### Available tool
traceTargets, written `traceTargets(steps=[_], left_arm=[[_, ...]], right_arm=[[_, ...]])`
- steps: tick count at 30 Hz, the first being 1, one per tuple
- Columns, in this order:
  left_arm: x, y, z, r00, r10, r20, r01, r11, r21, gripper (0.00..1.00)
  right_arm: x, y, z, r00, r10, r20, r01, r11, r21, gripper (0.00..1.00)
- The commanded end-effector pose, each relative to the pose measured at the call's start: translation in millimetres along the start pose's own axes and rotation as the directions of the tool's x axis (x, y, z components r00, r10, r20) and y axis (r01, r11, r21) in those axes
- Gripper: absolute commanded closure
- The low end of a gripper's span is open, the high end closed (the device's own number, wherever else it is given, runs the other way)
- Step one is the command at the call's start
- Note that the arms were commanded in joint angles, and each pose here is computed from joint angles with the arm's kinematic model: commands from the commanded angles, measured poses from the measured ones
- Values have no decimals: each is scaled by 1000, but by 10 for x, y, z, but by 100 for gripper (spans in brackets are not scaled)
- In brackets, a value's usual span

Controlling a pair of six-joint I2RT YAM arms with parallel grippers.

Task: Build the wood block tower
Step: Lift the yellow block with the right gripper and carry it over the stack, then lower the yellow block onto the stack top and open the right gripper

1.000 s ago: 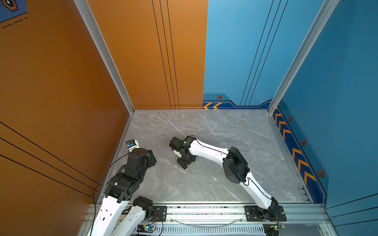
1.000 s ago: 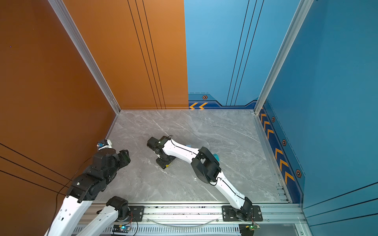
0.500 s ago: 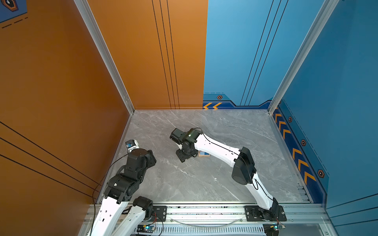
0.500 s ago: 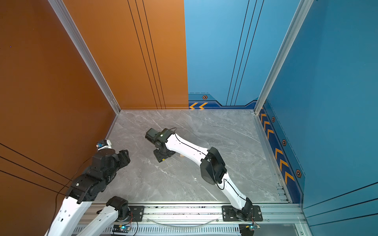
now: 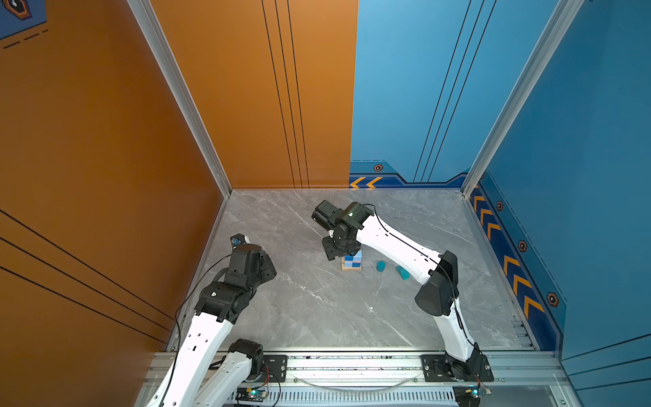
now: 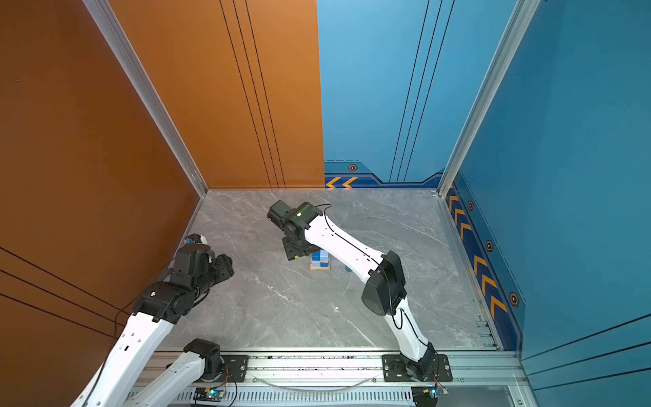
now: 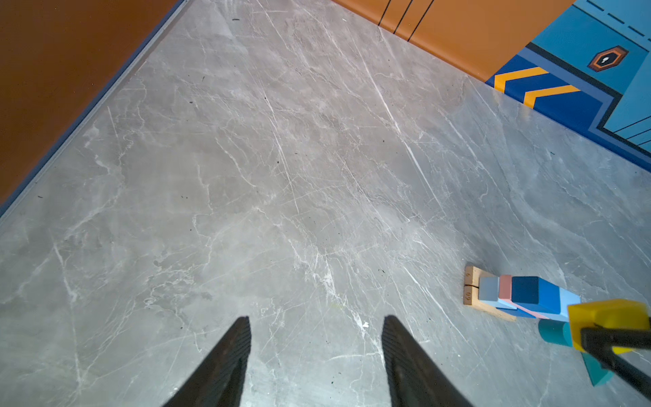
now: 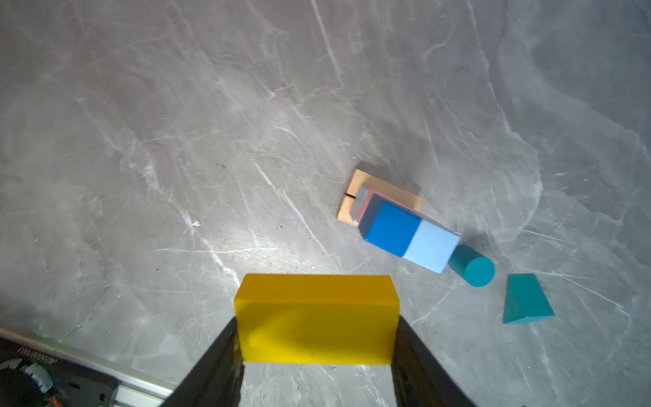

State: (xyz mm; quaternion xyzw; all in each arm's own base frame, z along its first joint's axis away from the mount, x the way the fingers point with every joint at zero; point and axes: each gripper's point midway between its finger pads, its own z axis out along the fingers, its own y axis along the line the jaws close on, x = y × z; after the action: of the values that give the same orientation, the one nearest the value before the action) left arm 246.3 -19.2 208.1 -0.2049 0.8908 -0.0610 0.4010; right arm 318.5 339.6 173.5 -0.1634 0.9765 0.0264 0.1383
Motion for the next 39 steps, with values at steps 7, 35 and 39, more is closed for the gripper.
traceTargets(steps=[7,35,39], left_arm=[[-6,-54,38,1000,-1,-3,1,999,48,38],[8,-77,49,1000,-11,-9,11,997,73,39],[8,-71,51,1000,-11,-8,12,997,70,39]], right_arm=[[-2,-447,67,986,164,0,-163,978,131,51],[10,-501,266,945,324,38,-326,940,101,51],[16,-497,271,943,332,34,-334,938,98,51]])
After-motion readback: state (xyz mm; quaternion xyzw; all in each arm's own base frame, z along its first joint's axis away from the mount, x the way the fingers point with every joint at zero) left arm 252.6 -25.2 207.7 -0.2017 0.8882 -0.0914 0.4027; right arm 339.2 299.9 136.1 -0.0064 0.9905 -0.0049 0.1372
